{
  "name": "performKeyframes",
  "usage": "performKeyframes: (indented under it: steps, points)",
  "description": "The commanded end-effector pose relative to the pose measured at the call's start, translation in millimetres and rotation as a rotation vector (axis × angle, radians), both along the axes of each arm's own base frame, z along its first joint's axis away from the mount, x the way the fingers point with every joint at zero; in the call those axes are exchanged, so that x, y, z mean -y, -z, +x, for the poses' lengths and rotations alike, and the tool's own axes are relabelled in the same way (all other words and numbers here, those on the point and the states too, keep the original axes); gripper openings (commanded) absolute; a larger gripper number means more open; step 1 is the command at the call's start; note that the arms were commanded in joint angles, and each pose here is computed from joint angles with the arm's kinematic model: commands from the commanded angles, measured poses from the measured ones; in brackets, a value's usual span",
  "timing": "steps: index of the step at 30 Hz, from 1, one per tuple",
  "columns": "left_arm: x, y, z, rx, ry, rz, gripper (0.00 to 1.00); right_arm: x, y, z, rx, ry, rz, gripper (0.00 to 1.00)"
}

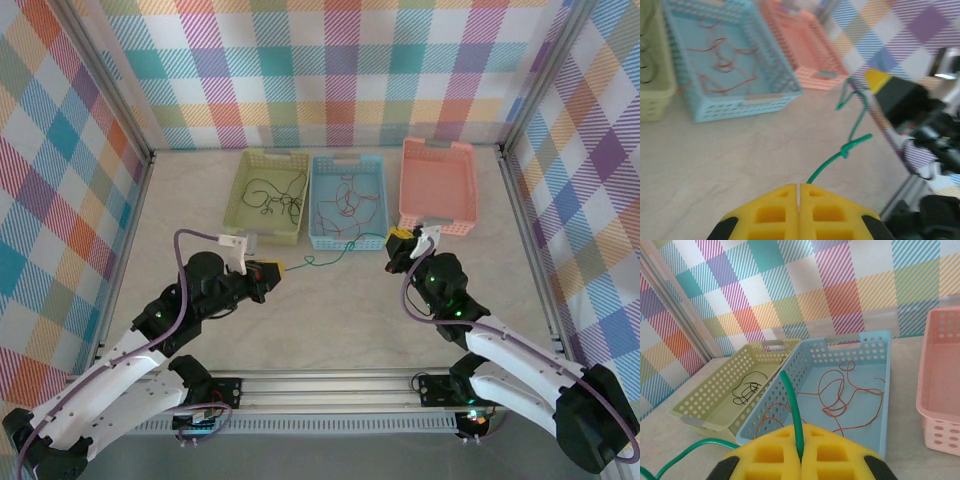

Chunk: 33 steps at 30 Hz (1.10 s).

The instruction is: Untangle the cables

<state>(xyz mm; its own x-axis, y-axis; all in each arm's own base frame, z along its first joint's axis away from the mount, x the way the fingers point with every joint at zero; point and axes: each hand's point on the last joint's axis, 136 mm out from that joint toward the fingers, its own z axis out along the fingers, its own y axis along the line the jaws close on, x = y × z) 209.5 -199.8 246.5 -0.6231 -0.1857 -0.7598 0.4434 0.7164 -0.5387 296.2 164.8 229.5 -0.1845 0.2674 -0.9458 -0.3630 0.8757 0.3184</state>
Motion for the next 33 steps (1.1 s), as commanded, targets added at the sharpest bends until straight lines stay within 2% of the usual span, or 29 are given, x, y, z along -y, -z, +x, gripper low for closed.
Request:
performKeyframes:
  steps: [1,4,10,14,18,19,22,23,25,28,33]
  points:
    - [-22,23,16,-0.04,-0.142,0.128,0.0,-20,-8,-11,0.029,-0.149,0.019,0.0]
    - [-20,32,23,-0.053,-0.15,0.172,0.0,-44,-19,-25,0.028,-0.307,0.061,0.0]
    - [-43,53,39,-0.077,-0.279,0.321,0.0,-58,-43,-46,0.043,-0.448,0.115,0.0]
    - [-24,71,32,-0.137,-0.184,0.282,0.0,-55,-55,-56,0.135,-0.468,0.107,0.0]
    - [-9,75,23,-0.191,-0.104,0.245,0.0,-53,-59,-57,0.164,-0.46,0.09,0.0]
    - [-7,74,21,-0.198,-0.093,0.238,0.06,-53,-60,-57,0.171,-0.463,0.087,0.0]
    - [-7,62,18,-0.201,-0.088,0.222,0.54,-54,-59,-58,0.192,-0.471,0.055,0.0]
    - [-15,59,19,-0.208,-0.125,0.243,0.66,-54,-59,-59,0.2,-0.47,0.047,0.0]
    - [-28,45,25,-0.184,-0.199,0.283,0.79,-55,-55,-60,0.206,-0.477,0.026,0.0]
    - [-26,17,31,-0.131,-0.204,0.237,0.84,-56,-59,-63,0.252,-0.492,0.012,0.0]
    - [16,-25,29,-0.108,-0.048,0.035,0.84,-59,-57,-69,0.293,-0.523,-0.012,0.0]
